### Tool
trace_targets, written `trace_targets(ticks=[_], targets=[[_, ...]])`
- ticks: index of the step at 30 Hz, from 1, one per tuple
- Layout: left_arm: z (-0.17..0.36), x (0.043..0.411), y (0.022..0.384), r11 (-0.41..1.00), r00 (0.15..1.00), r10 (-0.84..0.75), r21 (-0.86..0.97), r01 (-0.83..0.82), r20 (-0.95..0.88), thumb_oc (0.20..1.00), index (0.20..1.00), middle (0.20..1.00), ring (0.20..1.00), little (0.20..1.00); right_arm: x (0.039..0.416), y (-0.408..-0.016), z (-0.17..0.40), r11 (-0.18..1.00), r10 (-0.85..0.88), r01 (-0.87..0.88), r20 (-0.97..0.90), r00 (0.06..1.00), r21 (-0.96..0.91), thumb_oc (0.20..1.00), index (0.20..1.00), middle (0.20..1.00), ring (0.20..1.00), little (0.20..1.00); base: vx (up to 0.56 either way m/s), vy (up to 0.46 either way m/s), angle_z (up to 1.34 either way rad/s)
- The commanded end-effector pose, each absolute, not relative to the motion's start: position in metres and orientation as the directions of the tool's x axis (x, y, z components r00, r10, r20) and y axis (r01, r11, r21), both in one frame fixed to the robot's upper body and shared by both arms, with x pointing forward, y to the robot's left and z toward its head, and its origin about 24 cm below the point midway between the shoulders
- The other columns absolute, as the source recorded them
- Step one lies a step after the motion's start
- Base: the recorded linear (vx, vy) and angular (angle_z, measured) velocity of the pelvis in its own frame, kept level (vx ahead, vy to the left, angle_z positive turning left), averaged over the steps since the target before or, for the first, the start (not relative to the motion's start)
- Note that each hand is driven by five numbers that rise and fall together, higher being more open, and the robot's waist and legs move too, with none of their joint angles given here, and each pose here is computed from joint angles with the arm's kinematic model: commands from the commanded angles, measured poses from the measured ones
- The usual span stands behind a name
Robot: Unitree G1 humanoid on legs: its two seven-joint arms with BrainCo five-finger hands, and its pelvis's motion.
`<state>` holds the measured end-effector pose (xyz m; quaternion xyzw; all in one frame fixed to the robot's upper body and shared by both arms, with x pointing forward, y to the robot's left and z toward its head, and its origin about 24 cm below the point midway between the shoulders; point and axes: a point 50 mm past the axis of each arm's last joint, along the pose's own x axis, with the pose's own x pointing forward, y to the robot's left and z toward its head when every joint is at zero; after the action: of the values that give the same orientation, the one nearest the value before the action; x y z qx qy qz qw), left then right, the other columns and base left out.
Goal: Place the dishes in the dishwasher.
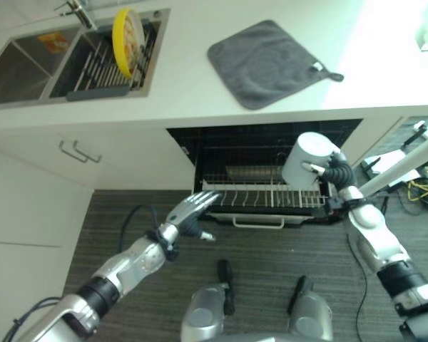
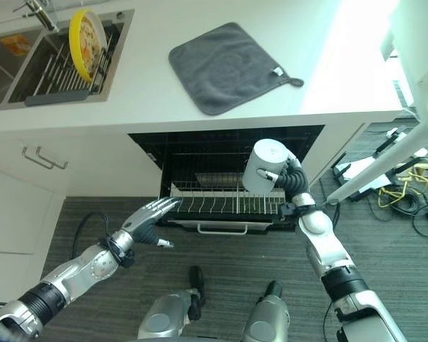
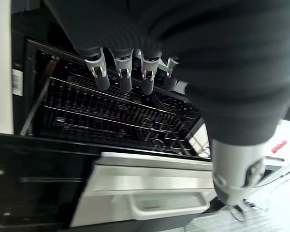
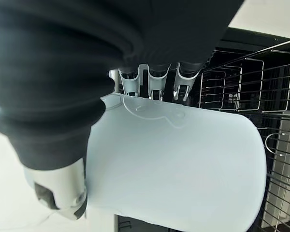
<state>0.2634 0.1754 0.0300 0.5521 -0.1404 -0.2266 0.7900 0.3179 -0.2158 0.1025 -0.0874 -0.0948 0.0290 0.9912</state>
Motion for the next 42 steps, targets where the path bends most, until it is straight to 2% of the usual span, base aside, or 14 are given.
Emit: trace_targets(ticks=[1, 9, 23, 31, 42], targets=[[0.055, 0.27, 0.173, 0.266, 0.82, -0.567, 0.959, 0.093, 0.077, 1.0, 1.0, 1.0, 1.0, 1.0, 0.329, -0.21, 0.137, 0.976, 0.099, -0.03, 0.315, 0.944, -0.216, 0.2, 0.2, 0.2, 0.2, 0.2, -0.05, -0.005, 0.13], [0.078, 0.28, 0.17, 0.174, 0.769, -0.632, 0.984, 0.023, 0.094, 1.0, 1.0, 1.0, 1.0, 1.0, 0.355, -0.236, 0.165, 0.961, -0.008, 0.093, 0.312, 0.95, -0.26, 0.2, 0.2, 0.2, 0.2, 0.2, -0.06, 0.002, 0.12], [0.099, 0.287, 0.162, 0.114, 0.729, -0.679, 0.993, -0.014, 0.088, 1.0, 1.0, 1.0, 1.0, 1.0, 0.378, -0.273, 0.176, 0.971, -0.197, 0.217, 0.179, 0.964, -0.1, 0.2, 0.2, 0.2, 0.2, 0.2, -0.01, 0.004, 0.01], [0.099, 0.284, 0.157, 0.121, 0.719, -0.688, 0.992, -0.025, 0.102, 1.0, 1.0, 1.0, 1.0, 1.0, 0.39, -0.278, 0.199, 0.958, -0.232, 0.253, 0.158, 0.96, -0.135, 0.2, 0.2, 0.2, 0.2, 0.2, 0.01, 0.028, -0.03], [0.078, 0.27, 0.142, 0.129, 0.691, -0.714, 0.991, -0.029, 0.114, 1.0, 1.0, 1.0, 1.0, 1.0, 0.404, -0.263, 0.226, 0.943, -0.219, 0.248, 0.15, 0.964, -0.222, 0.2, 0.2, 0.2, 0.2, 0.2, 0.06, 0.048, -0.04]])
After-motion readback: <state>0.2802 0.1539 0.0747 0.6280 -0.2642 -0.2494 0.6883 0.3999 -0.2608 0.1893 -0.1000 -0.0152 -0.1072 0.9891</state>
